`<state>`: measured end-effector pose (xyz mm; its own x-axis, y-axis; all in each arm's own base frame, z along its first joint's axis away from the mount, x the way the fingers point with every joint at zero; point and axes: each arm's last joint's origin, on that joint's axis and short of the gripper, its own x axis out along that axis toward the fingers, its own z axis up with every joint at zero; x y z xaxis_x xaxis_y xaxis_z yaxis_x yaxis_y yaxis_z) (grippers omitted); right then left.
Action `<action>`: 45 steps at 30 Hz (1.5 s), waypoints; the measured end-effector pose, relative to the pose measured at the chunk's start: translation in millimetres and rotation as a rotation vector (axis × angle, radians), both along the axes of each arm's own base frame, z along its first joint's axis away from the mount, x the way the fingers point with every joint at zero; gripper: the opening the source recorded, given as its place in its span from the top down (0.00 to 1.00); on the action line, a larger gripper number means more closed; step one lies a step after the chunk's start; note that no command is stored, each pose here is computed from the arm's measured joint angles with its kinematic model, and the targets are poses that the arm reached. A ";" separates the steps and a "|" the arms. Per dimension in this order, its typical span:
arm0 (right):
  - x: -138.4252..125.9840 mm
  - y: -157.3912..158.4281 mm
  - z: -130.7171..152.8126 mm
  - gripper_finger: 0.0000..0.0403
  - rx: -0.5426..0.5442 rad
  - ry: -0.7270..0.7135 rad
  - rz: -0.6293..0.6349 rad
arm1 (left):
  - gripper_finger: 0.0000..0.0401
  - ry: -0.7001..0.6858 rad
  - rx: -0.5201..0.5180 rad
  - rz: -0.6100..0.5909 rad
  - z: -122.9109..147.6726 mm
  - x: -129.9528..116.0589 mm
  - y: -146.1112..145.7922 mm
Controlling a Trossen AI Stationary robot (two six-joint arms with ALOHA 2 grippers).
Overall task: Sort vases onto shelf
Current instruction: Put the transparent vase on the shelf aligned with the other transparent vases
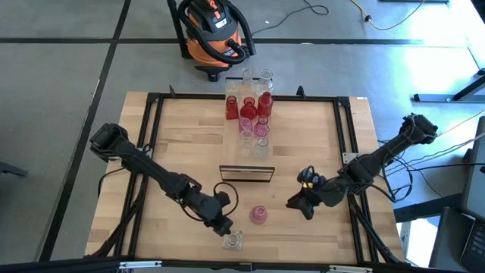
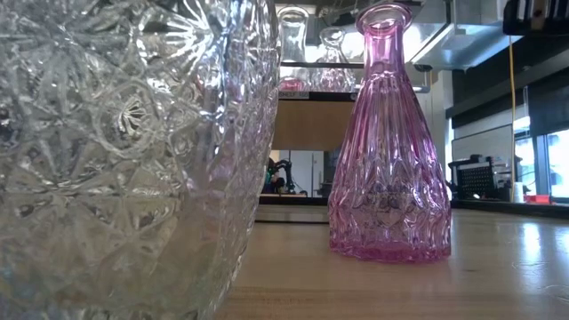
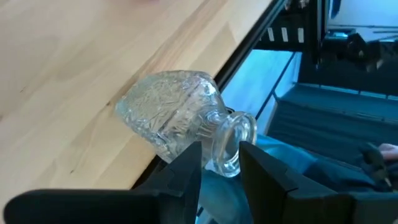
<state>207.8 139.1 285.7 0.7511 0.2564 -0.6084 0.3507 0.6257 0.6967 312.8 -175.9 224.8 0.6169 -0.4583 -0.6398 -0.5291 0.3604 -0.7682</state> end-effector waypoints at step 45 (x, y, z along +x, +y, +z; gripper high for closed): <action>-17.3 20.2 -1.7 0.74 -0.096 -0.008 0.204 | 0.96 0.013 -0.111 0.088 -29.4 15.3 -22.0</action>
